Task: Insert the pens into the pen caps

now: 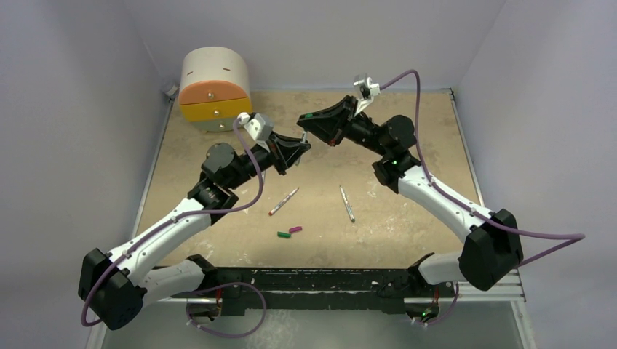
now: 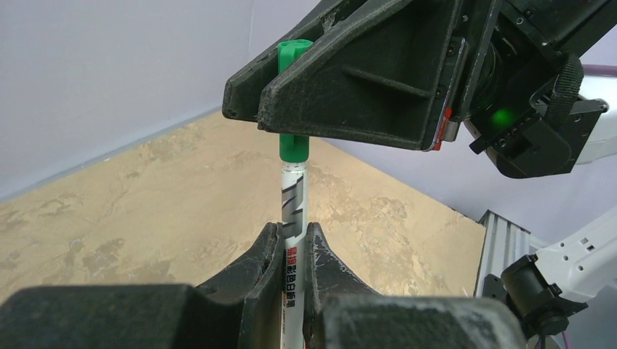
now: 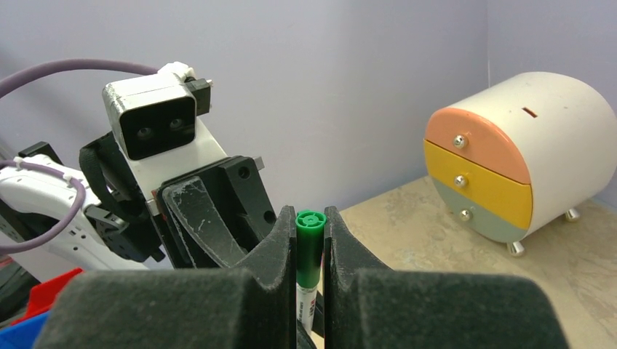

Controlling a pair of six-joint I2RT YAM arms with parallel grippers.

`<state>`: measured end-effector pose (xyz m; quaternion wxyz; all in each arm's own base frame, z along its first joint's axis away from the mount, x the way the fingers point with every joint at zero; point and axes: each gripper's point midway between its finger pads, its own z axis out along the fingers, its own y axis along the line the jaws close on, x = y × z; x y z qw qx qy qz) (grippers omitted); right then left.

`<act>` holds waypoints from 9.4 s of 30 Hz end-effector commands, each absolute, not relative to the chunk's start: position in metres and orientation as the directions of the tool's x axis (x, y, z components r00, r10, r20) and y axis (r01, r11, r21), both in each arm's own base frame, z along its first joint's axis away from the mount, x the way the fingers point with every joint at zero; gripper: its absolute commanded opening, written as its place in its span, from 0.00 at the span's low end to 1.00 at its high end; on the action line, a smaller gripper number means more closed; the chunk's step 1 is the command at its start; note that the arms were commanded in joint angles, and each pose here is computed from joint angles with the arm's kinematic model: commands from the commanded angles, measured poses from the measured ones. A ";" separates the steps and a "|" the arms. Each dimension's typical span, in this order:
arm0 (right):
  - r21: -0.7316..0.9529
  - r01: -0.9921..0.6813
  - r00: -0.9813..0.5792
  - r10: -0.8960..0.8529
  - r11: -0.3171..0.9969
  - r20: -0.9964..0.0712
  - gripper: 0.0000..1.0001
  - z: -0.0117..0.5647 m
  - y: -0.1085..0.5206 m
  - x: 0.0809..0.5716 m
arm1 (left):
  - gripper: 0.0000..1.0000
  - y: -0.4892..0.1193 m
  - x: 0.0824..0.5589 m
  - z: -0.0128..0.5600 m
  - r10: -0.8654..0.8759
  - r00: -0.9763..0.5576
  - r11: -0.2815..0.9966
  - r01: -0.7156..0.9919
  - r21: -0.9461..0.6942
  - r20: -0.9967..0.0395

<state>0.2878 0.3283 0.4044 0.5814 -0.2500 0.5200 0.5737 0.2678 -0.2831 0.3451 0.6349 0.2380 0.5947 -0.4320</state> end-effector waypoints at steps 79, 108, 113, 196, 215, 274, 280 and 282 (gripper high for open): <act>0.410 -0.521 -0.217 0.348 0.749 -0.912 0.47 0.303 0.237 0.321 | 0.00 -0.173 0.375 0.053 0.049 -0.634 0.998 0.012 0.053 -0.772; 0.242 -0.096 -0.668 0.117 0.966 -0.735 0.58 0.111 0.185 0.331 | 0.29 -0.199 0.391 0.094 0.032 -0.587 0.995 0.095 -0.030 -0.809; 0.265 -0.099 -0.727 0.113 0.959 -0.677 0.56 0.086 0.189 0.317 | 0.29 -0.219 0.393 0.152 -0.057 -0.505 0.974 0.162 -0.159 -0.861; 0.380 -0.835 -0.179 0.457 0.399 -0.871 0.00 0.403 0.293 0.284 | 0.39 -0.304 0.253 0.345 -0.475 -0.296 0.076 0.924 -0.373 -0.829; 0.361 -0.805 -0.124 0.461 0.471 -0.878 0.00 0.409 0.270 0.279 | 0.38 -0.290 0.273 0.368 -0.539 -0.218 0.189 0.910 -0.370 -0.813; 0.338 -0.696 -0.374 0.082 0.634 -0.924 0.10 0.202 0.288 0.256 | 0.00 -0.150 0.387 0.282 -0.449 -0.170 0.871 0.134 -0.472 -0.877; 0.342 -0.734 -0.484 -0.099 0.587 -0.870 0.00 0.145 0.338 0.213 | 0.00 -0.143 0.389 0.267 -0.474 -0.216 0.856 0.115 -0.504 -0.854; 0.361 -0.735 -0.524 -0.143 0.574 -0.840 0.00 0.125 0.342 0.202 | 0.00 -0.142 0.386 0.267 -0.472 -0.218 0.856 0.121 -0.503 -0.854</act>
